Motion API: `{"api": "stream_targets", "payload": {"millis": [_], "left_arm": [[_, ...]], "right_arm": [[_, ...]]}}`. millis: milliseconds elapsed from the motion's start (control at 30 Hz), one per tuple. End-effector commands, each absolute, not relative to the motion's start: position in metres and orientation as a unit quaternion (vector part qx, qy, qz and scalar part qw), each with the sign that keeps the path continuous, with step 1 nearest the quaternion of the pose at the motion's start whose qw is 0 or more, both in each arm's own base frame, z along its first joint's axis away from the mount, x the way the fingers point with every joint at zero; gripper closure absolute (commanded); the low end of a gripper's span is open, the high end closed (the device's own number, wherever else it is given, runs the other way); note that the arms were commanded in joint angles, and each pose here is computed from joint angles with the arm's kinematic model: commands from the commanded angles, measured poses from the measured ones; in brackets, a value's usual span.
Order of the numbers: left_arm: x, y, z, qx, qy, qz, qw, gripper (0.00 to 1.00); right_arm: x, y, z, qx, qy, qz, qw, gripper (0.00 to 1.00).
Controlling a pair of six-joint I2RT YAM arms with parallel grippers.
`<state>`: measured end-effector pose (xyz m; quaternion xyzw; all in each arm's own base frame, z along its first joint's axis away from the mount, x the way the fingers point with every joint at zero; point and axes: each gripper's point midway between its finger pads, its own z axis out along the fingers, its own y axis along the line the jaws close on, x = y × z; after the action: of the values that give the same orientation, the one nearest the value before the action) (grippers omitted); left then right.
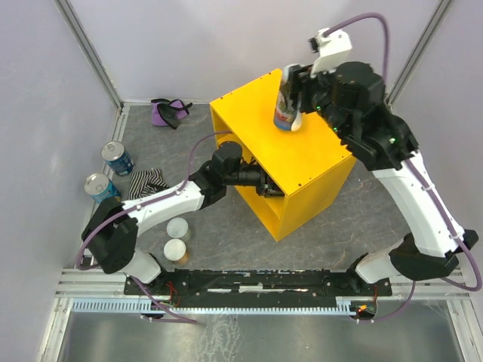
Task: Place and organize the canned foods onto the counter
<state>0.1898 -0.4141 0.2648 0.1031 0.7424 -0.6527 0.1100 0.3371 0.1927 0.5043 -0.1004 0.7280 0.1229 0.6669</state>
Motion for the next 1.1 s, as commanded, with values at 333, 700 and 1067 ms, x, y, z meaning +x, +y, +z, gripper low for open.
{"api": "stream_targets", "payload": {"millis": [333, 700, 1067], "left_arm": [[0.194, -0.361, 0.329, 0.119, 0.691, -0.664, 0.259, 0.59], [0.193, -0.341, 0.339, 0.110, 0.696, -0.653, 0.278, 0.56], [0.200, -0.325, 0.344, 0.092, 0.702, -0.642, 0.296, 0.55]], "right_arm": [[0.320, 0.268, 0.561, -0.148, 0.645, 0.162, 0.732, 0.99], [0.327, 0.279, 0.519, -0.151, 0.656, 0.147, 0.725, 0.89], [0.344, 0.296, 0.503, -0.147, 0.650, 0.141, 0.732, 0.90]]}}
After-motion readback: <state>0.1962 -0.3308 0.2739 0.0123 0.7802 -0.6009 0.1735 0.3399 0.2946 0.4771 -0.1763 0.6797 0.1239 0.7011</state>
